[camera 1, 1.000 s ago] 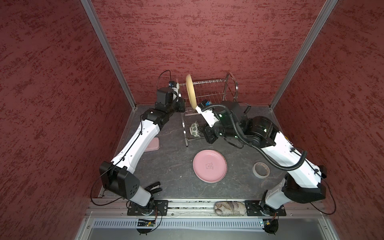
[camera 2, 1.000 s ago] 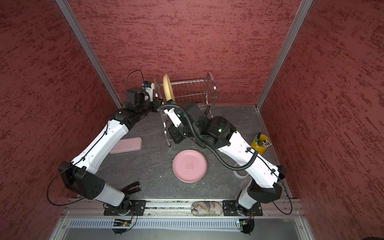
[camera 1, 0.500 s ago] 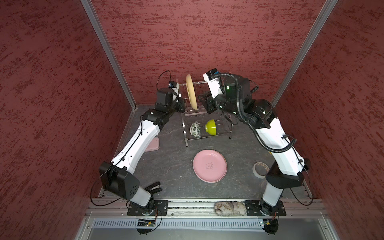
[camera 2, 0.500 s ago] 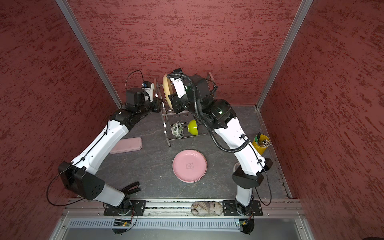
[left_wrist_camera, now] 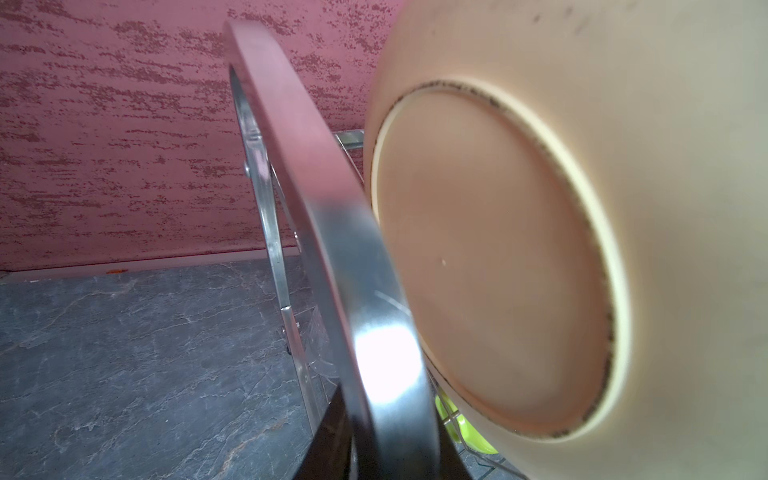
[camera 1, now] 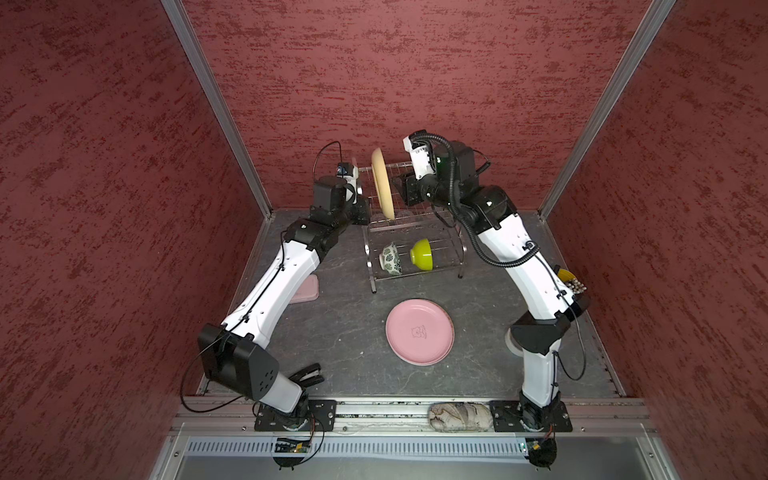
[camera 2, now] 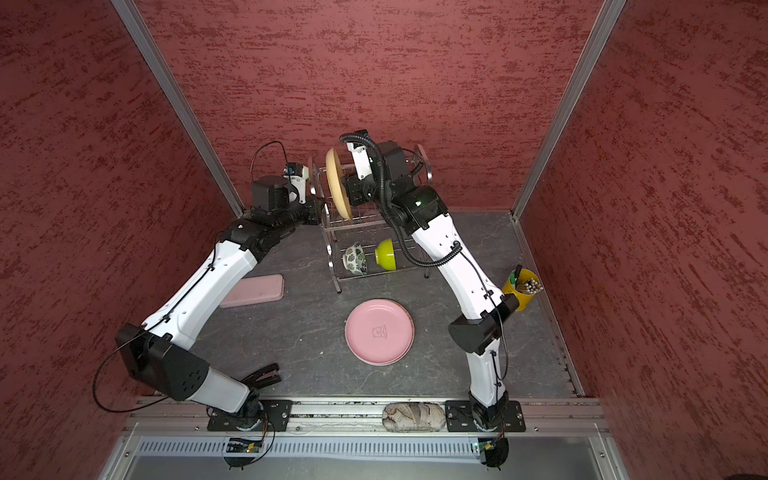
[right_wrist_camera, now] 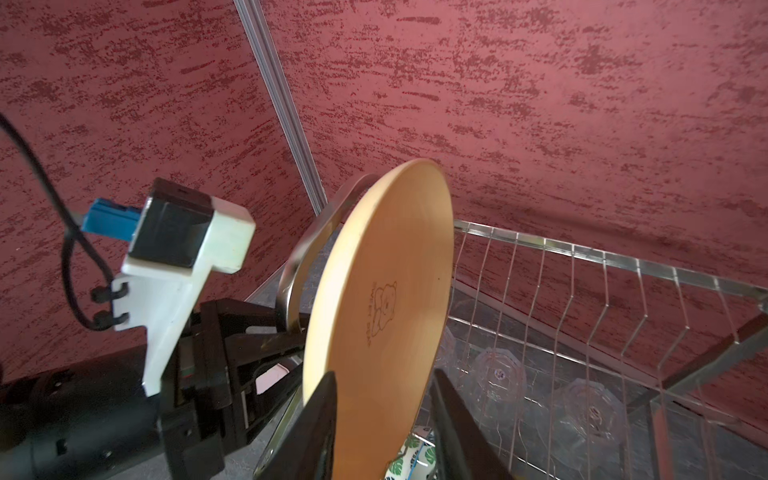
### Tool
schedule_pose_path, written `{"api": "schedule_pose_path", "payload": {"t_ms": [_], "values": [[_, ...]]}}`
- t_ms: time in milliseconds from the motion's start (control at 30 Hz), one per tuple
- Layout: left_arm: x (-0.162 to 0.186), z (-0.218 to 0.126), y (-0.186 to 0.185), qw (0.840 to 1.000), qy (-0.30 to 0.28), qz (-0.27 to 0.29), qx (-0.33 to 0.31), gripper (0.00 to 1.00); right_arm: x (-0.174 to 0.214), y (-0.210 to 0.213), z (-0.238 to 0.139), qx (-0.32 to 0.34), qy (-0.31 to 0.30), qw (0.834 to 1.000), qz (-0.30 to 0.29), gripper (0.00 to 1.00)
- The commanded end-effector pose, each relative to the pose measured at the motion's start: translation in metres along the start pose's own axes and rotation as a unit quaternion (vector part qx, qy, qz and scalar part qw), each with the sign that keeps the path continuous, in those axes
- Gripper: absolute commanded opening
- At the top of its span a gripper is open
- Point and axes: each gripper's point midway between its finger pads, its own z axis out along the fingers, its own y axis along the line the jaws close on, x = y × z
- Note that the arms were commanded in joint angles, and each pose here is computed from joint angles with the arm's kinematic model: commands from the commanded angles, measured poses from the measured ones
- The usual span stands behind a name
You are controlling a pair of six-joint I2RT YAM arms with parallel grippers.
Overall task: Unload the mixed dishes from the dish rack
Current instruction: 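Reach the right gripper to the cream plate's rim in the rack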
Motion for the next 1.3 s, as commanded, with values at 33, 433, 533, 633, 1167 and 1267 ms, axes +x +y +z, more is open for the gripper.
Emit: {"api": "schedule_pose_path", "payload": {"t_ms": [33,433,533,633,1167,1267], "values": [[0.013,-0.001,-0.021,0.997,0.023,-0.051,0.051,0.17,-0.013,0.015,0.006,-0.044,-0.027,0.999,0.004,0.38],[0.014,0.001,-0.021,0.997,0.027,-0.053,0.052,0.17,-0.026,-0.005,-0.012,-0.005,-0.041,0.999,0.007,0.37],[0.015,0.002,-0.021,0.997,0.028,-0.053,0.051,0.17,-0.035,-0.002,-0.027,-0.006,-0.05,0.999,0.004,0.39],[0.016,0.002,-0.02,0.997,0.028,-0.053,0.05,0.17,-0.04,0.005,-0.04,-0.022,-0.055,0.998,0.005,0.43],[0.017,0.003,-0.019,0.997,0.03,-0.054,0.048,0.18,-0.01,0.02,-0.016,-0.075,-0.015,0.997,0.023,0.46],[0.018,0.004,-0.019,0.997,0.031,-0.054,0.046,0.18,-0.002,0.016,-0.004,-0.069,-0.005,0.997,0.024,0.45]]}}
